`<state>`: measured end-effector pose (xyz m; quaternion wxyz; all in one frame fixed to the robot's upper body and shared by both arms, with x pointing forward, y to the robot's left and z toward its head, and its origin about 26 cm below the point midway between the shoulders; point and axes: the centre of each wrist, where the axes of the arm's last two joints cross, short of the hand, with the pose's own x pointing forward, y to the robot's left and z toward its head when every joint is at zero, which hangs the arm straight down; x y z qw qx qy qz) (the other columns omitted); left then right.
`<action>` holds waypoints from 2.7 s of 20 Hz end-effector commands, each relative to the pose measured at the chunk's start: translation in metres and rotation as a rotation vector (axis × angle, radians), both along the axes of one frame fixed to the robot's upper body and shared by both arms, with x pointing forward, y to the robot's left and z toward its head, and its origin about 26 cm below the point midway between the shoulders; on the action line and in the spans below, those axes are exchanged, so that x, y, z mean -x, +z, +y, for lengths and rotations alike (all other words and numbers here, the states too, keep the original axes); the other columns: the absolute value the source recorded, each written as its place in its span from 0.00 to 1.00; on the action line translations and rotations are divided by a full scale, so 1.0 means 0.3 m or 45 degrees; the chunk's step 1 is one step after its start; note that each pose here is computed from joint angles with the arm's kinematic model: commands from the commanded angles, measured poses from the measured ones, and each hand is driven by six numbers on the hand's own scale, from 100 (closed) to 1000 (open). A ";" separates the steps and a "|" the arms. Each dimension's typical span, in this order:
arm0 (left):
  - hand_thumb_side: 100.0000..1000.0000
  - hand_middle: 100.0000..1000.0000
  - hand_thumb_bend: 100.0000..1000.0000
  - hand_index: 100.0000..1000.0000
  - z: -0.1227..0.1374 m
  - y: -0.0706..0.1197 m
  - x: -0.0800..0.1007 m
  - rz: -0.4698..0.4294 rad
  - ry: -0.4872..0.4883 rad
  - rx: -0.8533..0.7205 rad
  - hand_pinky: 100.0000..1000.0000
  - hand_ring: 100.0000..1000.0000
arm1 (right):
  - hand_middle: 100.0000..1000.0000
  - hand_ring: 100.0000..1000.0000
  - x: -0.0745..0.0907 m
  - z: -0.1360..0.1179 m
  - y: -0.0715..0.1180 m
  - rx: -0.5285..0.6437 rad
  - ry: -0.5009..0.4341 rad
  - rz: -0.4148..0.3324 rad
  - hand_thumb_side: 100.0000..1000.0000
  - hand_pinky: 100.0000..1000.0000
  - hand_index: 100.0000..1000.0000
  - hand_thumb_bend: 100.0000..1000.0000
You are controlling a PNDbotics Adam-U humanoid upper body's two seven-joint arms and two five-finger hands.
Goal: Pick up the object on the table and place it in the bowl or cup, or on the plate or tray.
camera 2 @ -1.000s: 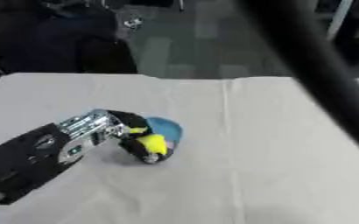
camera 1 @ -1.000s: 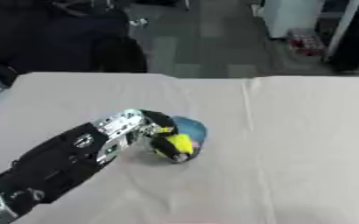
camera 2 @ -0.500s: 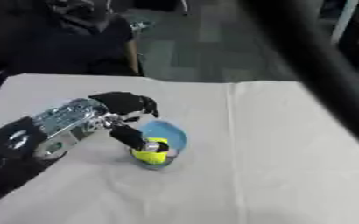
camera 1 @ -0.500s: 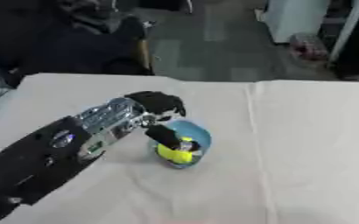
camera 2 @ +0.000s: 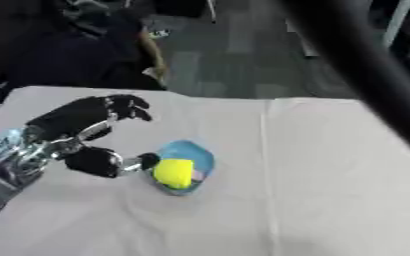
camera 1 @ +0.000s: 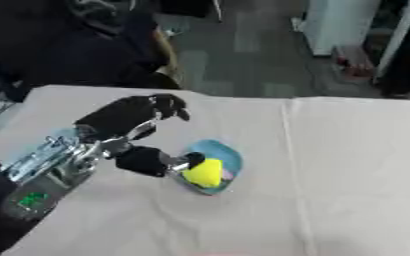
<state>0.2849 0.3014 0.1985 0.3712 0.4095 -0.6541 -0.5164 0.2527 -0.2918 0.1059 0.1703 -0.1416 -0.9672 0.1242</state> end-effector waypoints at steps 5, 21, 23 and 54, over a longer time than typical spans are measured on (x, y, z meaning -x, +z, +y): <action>0.87 0.79 0.35 0.78 0.043 -0.047 0.031 -0.356 0.065 0.472 0.51 0.63 | 0.39 0.34 0.050 0.034 -0.064 0.040 -0.111 0.047 0.95 0.05 0.08 0.00; 0.83 0.76 0.36 0.76 -0.045 -0.125 0.029 -0.690 -0.391 0.746 0.54 0.63 | 0.39 0.34 0.086 0.148 -0.127 0.052 -0.197 0.059 0.95 0.05 0.06 0.00; 0.83 0.76 0.36 0.76 -0.041 -0.136 0.034 -0.687 -0.383 0.741 0.54 0.62 | 0.39 0.34 0.088 0.149 -0.130 0.052 -0.203 0.063 0.95 0.05 0.06 0.00; 0.83 0.76 0.37 0.77 -0.022 -0.140 0.039 -0.680 -0.314 0.814 0.54 0.61 | 0.39 0.35 0.093 0.147 -0.135 0.063 -0.206 0.047 0.94 0.05 0.07 0.00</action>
